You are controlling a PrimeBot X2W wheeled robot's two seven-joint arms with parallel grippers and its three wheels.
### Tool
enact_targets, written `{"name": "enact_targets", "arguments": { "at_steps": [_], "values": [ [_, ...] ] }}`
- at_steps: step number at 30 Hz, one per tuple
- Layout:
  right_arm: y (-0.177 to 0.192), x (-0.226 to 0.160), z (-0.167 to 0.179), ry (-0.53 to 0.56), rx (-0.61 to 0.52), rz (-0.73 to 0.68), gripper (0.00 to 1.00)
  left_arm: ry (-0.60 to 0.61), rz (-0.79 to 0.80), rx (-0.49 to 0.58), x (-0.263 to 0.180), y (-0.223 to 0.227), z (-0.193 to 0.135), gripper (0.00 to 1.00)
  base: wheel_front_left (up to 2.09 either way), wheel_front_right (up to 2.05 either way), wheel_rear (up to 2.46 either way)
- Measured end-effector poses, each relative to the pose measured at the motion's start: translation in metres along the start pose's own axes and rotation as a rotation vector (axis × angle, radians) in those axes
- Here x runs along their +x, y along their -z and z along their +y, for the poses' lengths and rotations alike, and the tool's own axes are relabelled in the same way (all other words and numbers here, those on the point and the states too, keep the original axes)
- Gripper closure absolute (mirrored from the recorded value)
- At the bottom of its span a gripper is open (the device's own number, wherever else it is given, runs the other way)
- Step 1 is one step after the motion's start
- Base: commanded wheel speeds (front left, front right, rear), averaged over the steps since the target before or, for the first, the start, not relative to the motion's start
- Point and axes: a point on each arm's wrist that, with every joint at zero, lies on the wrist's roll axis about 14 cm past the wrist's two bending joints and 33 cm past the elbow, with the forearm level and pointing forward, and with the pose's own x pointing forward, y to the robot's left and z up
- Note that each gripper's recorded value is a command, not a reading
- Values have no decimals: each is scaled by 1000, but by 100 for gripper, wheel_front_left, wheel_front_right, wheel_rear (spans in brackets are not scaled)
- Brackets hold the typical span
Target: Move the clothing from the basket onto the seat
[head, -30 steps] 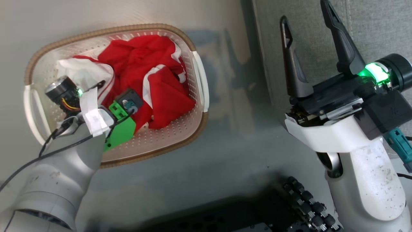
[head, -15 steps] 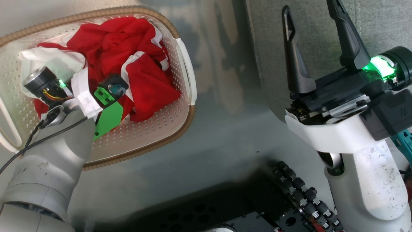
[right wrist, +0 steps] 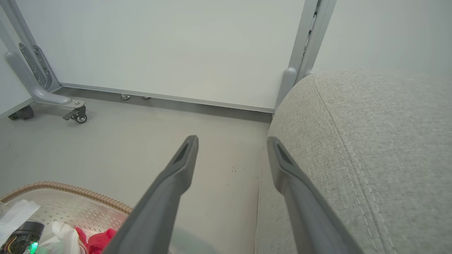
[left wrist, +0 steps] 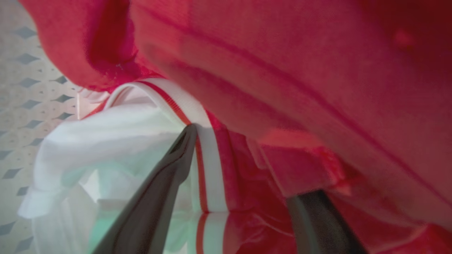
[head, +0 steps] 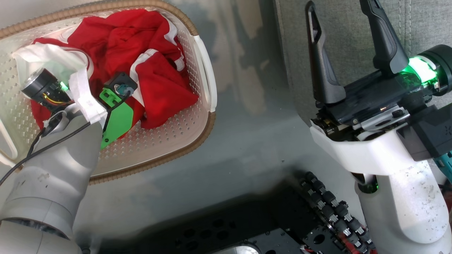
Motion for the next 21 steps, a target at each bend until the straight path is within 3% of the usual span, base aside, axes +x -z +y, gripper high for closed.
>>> {"name": "enact_targets", "arguments": {
  "at_steps": [2,9,21],
  "values": [
    [1,1,1,-2,1,1,0,2,-10,5,1,-1,-1,97,0,0,0],
    [3,0,0,-7,-5,7,0,-14,-70,-37,-2,-12,0,100,0,0,0],
    [-34,-6,0,-6,-12,-46,0,-97,-280,-243,-50,-46,2,100,0,0,0]
  ]
}}
